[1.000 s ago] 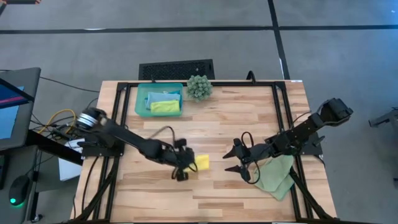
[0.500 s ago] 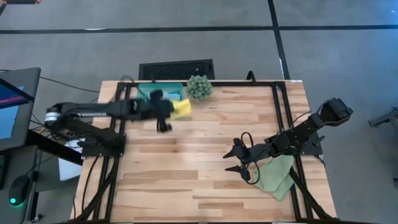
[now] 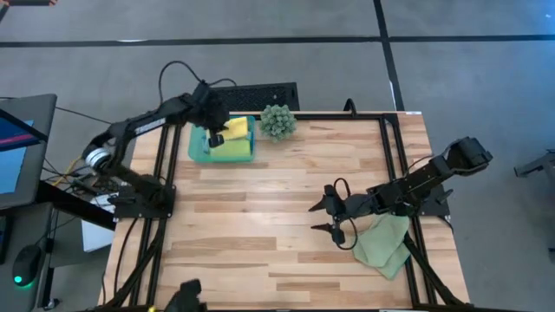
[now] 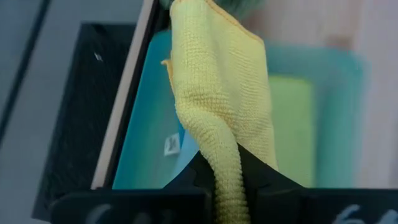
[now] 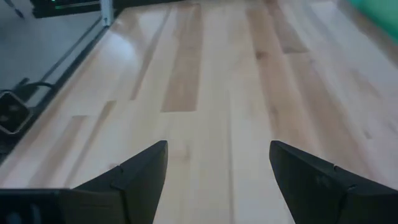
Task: Fold microfiber towels
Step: Put the folded yellow microfiber cloth into the blue bin
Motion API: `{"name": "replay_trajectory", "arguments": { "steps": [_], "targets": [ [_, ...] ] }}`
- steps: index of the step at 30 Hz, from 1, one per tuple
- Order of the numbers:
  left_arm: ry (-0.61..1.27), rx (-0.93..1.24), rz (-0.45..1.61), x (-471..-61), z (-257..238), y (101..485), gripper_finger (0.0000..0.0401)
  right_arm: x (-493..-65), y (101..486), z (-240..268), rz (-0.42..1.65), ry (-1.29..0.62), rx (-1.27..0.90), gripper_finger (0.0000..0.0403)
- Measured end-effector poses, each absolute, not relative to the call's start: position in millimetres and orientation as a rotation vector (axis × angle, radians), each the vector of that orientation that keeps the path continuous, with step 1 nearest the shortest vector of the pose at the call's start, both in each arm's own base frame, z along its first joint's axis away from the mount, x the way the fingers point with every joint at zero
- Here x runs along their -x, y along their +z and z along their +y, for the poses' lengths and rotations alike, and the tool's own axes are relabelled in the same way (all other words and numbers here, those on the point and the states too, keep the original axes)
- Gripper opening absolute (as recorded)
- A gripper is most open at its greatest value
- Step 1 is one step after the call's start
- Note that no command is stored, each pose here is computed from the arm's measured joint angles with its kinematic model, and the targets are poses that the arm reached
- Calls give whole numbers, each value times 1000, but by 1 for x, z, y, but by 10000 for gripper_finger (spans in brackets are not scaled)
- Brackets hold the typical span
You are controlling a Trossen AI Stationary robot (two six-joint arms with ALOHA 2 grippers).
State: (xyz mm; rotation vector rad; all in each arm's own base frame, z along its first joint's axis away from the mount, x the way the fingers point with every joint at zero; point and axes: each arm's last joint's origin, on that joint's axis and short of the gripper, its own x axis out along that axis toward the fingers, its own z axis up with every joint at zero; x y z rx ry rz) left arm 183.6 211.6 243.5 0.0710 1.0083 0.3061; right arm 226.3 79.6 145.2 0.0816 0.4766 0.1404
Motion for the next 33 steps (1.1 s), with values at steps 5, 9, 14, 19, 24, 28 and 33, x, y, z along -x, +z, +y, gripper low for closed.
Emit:
{"name": "replay_trajectory", "arguments": {
  "steps": [5,9,14,19,24,28,33],
  "targets": [
    [301,-7,1053,-186,243,204,6,-231,145,64,478,90,-46,305],
    [220,24,1065,-196,261,182,6,-233,142,49,502,40,-12,305],
    [192,35,1059,-214,285,174,8,-235,140,31,528,-26,6,305],
    [242,50,1100,-226,305,171,18,-235,137,17,571,-38,-13,305],
    [236,58,1159,-229,304,171,58,-234,136,10,585,-40,-19,305],
    [224,83,1230,-227,302,178,114,-235,136,9,586,-40,-6,305],
    [224,135,1273,-227,303,196,179,-234,136,9,586,-38,-6,305]
  ]
}}
